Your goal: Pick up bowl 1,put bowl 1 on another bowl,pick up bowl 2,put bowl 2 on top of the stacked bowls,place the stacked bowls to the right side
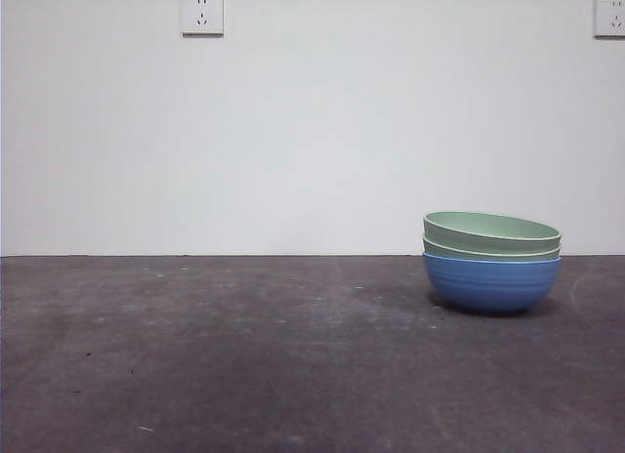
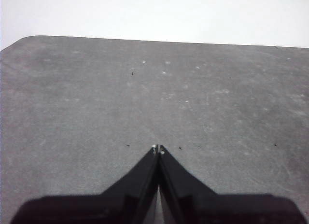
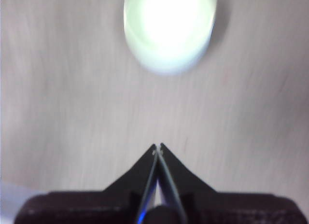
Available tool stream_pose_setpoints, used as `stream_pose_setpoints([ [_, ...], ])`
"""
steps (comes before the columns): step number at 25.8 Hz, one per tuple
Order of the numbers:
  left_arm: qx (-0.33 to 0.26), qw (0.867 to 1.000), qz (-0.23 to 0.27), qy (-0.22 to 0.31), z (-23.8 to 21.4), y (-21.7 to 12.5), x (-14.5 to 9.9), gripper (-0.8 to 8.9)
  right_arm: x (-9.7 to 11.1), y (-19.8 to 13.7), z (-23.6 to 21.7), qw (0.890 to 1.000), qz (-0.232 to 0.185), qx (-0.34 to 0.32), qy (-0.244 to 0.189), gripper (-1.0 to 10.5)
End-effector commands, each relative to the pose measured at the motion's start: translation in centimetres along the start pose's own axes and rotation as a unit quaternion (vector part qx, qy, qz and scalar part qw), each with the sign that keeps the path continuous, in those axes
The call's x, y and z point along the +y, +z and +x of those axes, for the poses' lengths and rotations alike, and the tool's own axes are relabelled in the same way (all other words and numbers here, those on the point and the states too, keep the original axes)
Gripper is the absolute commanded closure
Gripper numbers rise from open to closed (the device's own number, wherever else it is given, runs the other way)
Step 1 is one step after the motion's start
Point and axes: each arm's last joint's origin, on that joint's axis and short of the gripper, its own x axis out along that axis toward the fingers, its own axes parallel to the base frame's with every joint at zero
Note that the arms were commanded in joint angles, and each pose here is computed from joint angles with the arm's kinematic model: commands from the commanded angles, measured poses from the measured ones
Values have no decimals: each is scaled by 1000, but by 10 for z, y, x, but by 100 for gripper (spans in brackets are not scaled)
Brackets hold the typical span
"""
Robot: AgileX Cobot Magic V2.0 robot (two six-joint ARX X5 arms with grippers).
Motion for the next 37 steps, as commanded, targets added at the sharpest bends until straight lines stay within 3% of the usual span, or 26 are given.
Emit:
stream_pose_setpoints([
  [1, 2, 1000, -3, 1, 1, -4, 1, 816, 0, -9, -13, 995, -11, -98, -8, 944],
  [4, 3, 1000, -3, 1, 1, -4, 1, 816, -4, -36, -14, 981, -4, -191, -26, 944],
  [8, 3, 1000, -3, 1, 1, -4, 1, 816, -10, -74, 16, 954, -15, -297, -25, 944],
  [12, 3, 1000, -3, 1, 1, -4, 1, 816, -18, -104, 49, 940, -5, -340, -20, 944],
  [24, 3, 1000, -3, 1, 1, -4, 1, 816, -29, -157, 107, 948, 6, -319, -12, 944],
  [37, 3, 1000, -3, 1, 1, -4, 1, 816, -32, -172, 123, 953, 23, -303, -5, 944],
])
